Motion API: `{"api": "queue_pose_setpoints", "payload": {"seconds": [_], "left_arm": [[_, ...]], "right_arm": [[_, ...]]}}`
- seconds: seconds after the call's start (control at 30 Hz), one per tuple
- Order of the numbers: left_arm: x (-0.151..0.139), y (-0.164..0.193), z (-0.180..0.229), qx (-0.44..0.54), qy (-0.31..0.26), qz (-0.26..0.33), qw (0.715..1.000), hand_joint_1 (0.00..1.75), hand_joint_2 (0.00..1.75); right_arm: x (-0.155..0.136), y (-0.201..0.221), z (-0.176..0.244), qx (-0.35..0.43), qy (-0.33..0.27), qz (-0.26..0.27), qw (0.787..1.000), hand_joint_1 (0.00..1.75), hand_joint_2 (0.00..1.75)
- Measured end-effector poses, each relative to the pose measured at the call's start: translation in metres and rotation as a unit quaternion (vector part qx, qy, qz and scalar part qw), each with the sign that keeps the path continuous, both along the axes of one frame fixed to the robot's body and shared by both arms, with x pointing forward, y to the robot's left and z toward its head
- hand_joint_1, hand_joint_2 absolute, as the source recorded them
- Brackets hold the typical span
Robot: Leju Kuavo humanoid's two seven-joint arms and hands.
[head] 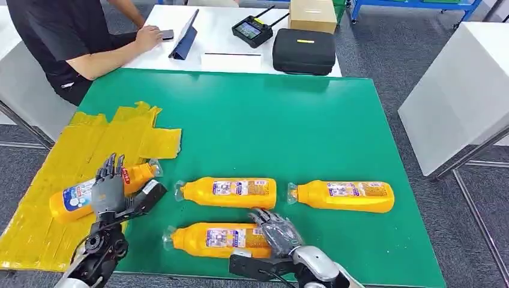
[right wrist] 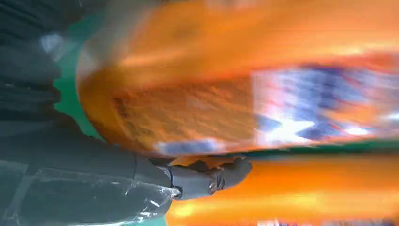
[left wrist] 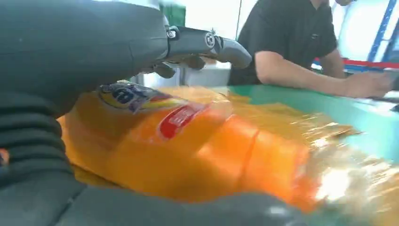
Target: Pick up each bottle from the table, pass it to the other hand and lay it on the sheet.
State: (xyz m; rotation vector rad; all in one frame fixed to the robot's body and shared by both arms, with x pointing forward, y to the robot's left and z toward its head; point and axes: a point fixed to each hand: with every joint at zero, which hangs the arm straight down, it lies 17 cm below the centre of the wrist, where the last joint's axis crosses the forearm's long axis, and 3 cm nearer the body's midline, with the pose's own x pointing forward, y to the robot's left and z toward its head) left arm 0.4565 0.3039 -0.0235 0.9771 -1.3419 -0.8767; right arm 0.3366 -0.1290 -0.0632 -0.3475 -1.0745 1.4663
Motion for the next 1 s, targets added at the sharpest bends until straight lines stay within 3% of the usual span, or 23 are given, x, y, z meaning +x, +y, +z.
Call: {"api": "queue_pose_setpoints", "payload": {"seconds": [0.2,0.23,0.27,0.63,1.0], "left_arm": [[0.011,-0.007,0.025,-0.075,-0.041,0.000,0.996,0.00,0.00],[0.012,-0.007,0.031,-0.089,-0.051,0.000,0.995,0.00,0.00],[0.013,-0.007,0.038,-0.107,-0.065,0.002,0.992,0.00,0.00],[0.020,-0.022,0.082,-0.189,-0.126,0.001,0.974,0.00,0.00],[0.017,-0.017,0.079,-0.233,-0.126,0.016,0.964,0.00,0.00]], "right_arm": [[0.005,0.005,-0.012,-0.002,0.011,0.008,1.000,0.00,1.75],[0.006,0.007,-0.013,-0.002,0.013,0.011,1.000,0.33,1.75],[0.005,0.010,-0.014,0.001,0.016,0.014,1.000,1.75,1.75],[-0.004,0.035,-0.028,0.005,0.032,0.036,0.999,1.75,1.75],[0.000,0.035,-0.028,0.037,0.039,0.022,0.998,1.75,1.75]]}}
